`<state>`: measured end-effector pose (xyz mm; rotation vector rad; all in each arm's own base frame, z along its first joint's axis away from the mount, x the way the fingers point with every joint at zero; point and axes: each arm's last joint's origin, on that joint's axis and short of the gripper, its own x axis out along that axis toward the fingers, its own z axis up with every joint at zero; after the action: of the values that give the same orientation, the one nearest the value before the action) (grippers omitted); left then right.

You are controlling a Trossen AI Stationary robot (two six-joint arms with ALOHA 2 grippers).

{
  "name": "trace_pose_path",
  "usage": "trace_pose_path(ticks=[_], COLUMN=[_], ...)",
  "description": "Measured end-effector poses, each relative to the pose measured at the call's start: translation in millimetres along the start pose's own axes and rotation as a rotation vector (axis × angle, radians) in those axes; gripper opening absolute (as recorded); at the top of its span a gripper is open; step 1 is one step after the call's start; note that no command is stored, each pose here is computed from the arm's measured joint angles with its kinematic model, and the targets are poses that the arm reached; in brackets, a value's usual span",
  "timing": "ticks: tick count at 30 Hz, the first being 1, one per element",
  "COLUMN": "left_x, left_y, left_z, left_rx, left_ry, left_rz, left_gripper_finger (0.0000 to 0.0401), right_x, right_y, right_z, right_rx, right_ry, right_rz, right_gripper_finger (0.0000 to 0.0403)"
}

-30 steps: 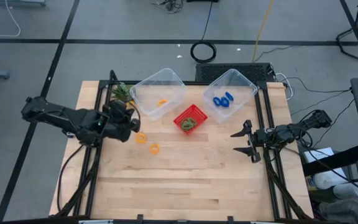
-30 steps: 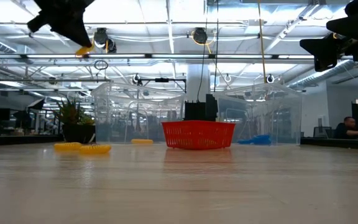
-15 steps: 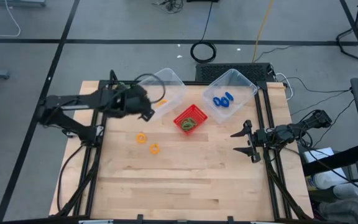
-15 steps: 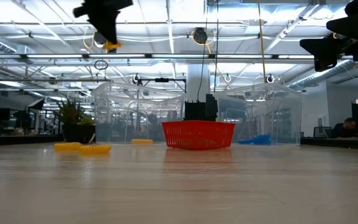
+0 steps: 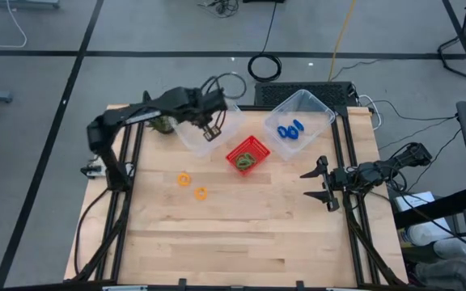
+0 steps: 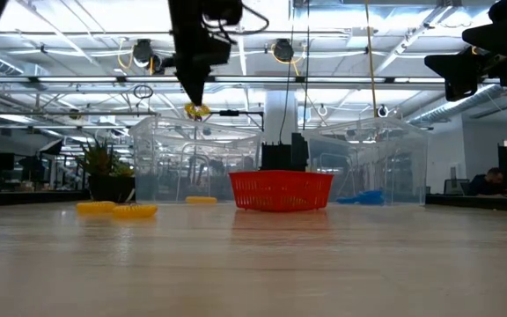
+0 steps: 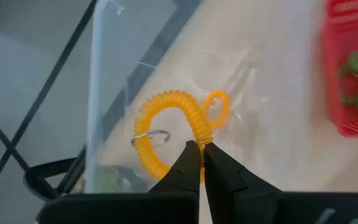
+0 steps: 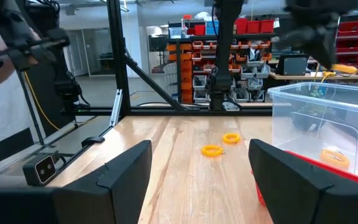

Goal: Sort spring keychains
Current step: Put the yellow spring keychain into the left transparent bin

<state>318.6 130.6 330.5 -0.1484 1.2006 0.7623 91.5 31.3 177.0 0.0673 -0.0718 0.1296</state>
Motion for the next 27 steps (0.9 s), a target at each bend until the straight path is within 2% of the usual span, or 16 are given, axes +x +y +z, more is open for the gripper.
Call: trace_pose_path(ticks=[7, 10, 14, 20, 23, 27], left_x=[43, 58, 78, 98, 97, 95], left_y=[32, 45, 54, 52, 48, 42], left_z=[28, 32, 33, 32, 31, 31], left_rx=[-0.039, -0.061, -0.072, -0.064, -0.057, -0.026], left_ry=[0.084, 0.119, 0.175, 0.245, 0.25, 0.245], left_rz=[-0.051, -0.101, -0.111, -0.16, -0.179, -0.186], left_gripper_finger=[0.0005, 0.0005, 0.0005, 0.0005, 0.0008, 0.0041], right_x=[0, 0, 0, 0, 0, 0], right_y=[0, 0, 0, 0, 0, 0], right_z=[0, 0, 0, 0, 0, 0], right_rx=[0.0, 0.0, 0.0, 0.0, 0.0, 0.0], right_ry=[0.0, 0.0, 0.0, 0.0, 0.0, 0.0], right_rz=[0.0, 0.0, 0.0, 0.0, 0.0, 0.0], right_gripper_finger=[0.0256, 0.0256, 0.0256, 0.0256, 0.0256, 0.0256])
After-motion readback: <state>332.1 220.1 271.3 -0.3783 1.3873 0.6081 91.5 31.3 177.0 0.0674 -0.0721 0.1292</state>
